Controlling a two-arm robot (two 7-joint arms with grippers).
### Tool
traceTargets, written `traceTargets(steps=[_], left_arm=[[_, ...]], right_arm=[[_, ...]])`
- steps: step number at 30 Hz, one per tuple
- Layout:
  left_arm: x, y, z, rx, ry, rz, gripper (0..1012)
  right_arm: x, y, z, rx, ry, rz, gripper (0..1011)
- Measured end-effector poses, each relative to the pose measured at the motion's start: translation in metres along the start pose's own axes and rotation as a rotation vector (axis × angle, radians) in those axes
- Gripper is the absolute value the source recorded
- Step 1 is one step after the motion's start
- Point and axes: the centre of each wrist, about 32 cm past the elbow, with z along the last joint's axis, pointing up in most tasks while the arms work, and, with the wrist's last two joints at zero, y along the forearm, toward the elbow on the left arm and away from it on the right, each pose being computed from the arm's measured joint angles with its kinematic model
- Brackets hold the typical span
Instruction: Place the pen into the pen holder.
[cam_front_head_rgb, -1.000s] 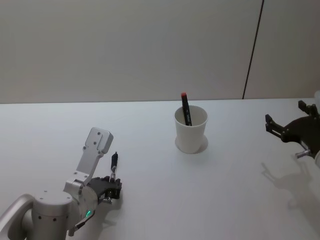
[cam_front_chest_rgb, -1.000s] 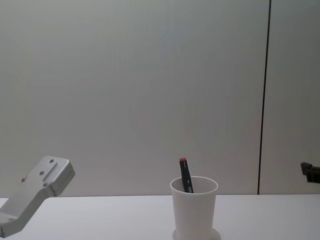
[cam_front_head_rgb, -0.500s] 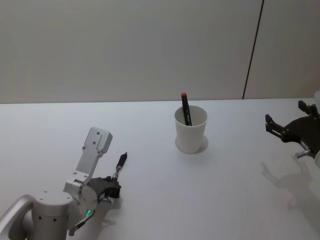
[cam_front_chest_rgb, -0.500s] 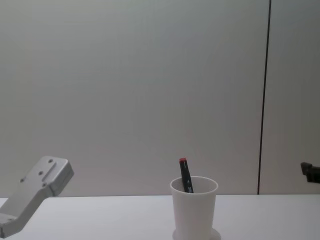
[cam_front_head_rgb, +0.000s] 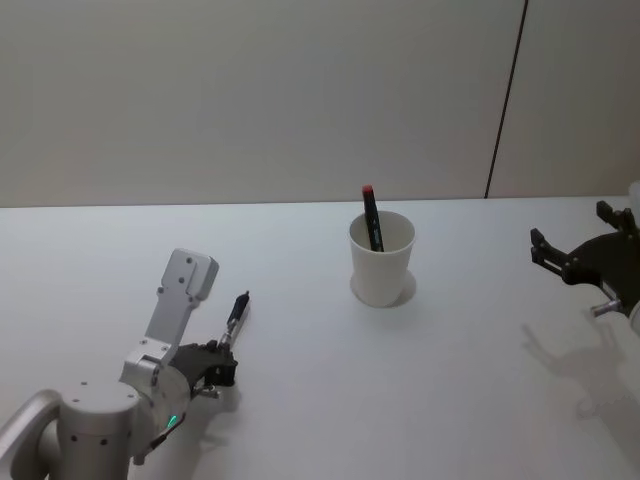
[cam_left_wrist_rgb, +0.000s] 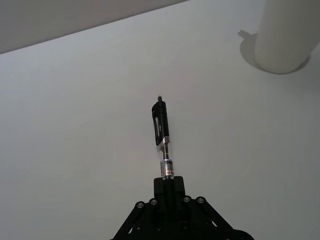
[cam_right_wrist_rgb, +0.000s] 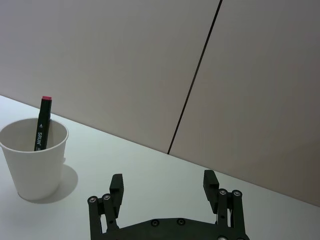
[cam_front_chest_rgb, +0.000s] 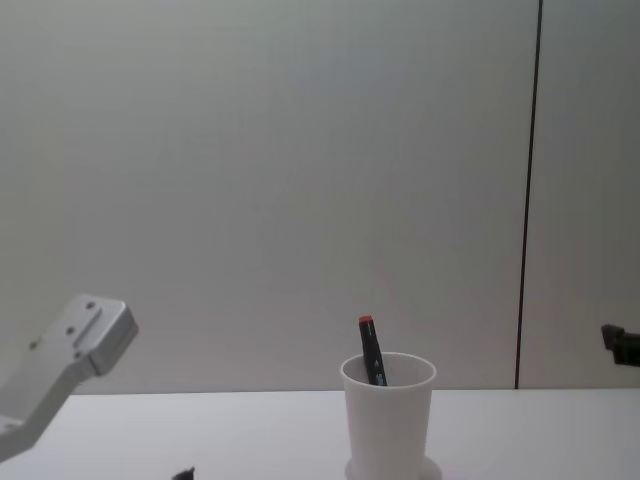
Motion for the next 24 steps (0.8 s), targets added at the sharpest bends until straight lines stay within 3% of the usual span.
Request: traceTargets(steps=[7, 24], left_arm=[[0.0024, 0.0049, 0.0043, -0.069, -0.032, 0.009, 120], [0.0049, 0.0196, 0.0174, -0.291, -0.172, 0.015, 121]], right_arm=[[0.0, 0.0, 0.0, 0.0, 0.0, 0.0, 1001], [0.0, 0.0, 0.0, 0.0, 0.0, 0.0, 1002]])
